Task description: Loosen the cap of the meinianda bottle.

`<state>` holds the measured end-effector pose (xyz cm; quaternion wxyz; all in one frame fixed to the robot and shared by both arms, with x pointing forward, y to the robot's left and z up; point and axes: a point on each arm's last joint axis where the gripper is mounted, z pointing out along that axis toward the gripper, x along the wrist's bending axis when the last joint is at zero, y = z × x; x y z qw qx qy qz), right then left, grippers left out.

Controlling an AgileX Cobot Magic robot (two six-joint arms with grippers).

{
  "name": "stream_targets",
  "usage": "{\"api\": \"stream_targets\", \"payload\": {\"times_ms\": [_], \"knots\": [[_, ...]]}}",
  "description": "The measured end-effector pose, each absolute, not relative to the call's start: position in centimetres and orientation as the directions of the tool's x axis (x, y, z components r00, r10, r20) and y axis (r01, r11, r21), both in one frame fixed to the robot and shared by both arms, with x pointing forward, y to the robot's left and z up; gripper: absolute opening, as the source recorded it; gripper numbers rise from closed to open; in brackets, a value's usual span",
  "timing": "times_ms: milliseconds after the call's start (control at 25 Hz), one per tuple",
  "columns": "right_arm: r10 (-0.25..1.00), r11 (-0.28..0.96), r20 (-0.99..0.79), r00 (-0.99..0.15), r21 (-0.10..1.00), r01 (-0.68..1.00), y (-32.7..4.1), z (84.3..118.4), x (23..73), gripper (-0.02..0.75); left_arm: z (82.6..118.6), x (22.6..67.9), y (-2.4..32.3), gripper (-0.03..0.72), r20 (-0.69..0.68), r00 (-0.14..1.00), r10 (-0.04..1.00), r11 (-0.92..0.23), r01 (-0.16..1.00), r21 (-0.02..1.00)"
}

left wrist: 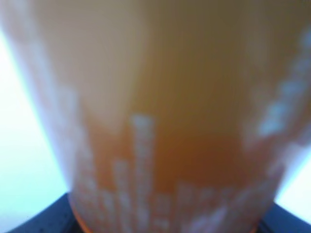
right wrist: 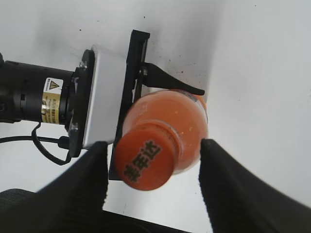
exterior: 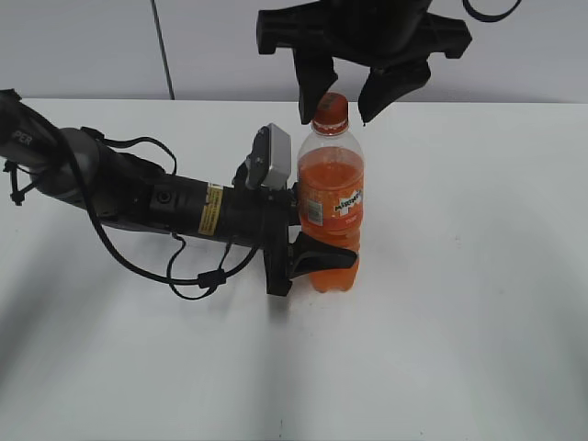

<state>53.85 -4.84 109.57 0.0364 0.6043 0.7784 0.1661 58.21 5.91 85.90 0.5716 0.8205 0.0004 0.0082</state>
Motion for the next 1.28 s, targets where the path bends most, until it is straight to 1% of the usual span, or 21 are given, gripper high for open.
{"api": "stream_targets", "payload": {"times_ms": [240, 480, 720, 840, 920, 1080, 1280], "knots": [[0.953, 0.215, 0.144, -0.267, 0.303, 0.929, -4.84, 109.57, 53.85, 0.435, 85.90, 58.21, 5.91, 0.398, 0.013, 1.000, 0.010, -0.346, -0.009, 0.938], [0.953, 0.215, 0.144, -0.267, 0.303, 0.929, -4.84, 109.57, 53.85, 0.338, 85.89, 58.22, 5.91, 0.398, 0.013, 1.000, 0.010, -0.347, -0.009, 0.938], [0.953, 0.215, 0.144, -0.267, 0.303, 0.929, -4.84, 109.57, 53.85, 0.322, 85.88, 58.20, 5.88, 0.398, 0.013, 1.000, 0.011, -0.348, -0.008, 0.937], [0.952, 0.216, 0.144, -0.269, 0.304, 0.928, -4.81, 109.58, 53.83, 0.281, 85.88, 58.21, 5.89, 0.398, 0.013, 1.000, 0.011, -0.349, -0.008, 0.937], [0.949, 0.230, 0.140, -0.283, 0.307, 0.924, -4.83, 109.62, 53.82, 0.276, 85.88, 58.21, 5.89, 0.398, 0.013, 1.000, 0.011, -0.349, -0.008, 0.937], [0.929, 0.302, 0.116, -0.352, 0.316, 0.899, -4.83, 109.62, 53.82, 0.276, 85.88, 58.21, 5.89, 0.398, 0.013, 1.000, 0.011, -0.349, -0.008, 0.937], [0.833, 0.508, 0.040, -0.552, 0.341, 0.791, -4.79, 109.64, 53.86, 0.276, 85.88, 58.21, 5.89, 0.398, 0.013, 1.000, 0.011, -0.349, -0.008, 0.937]]}}
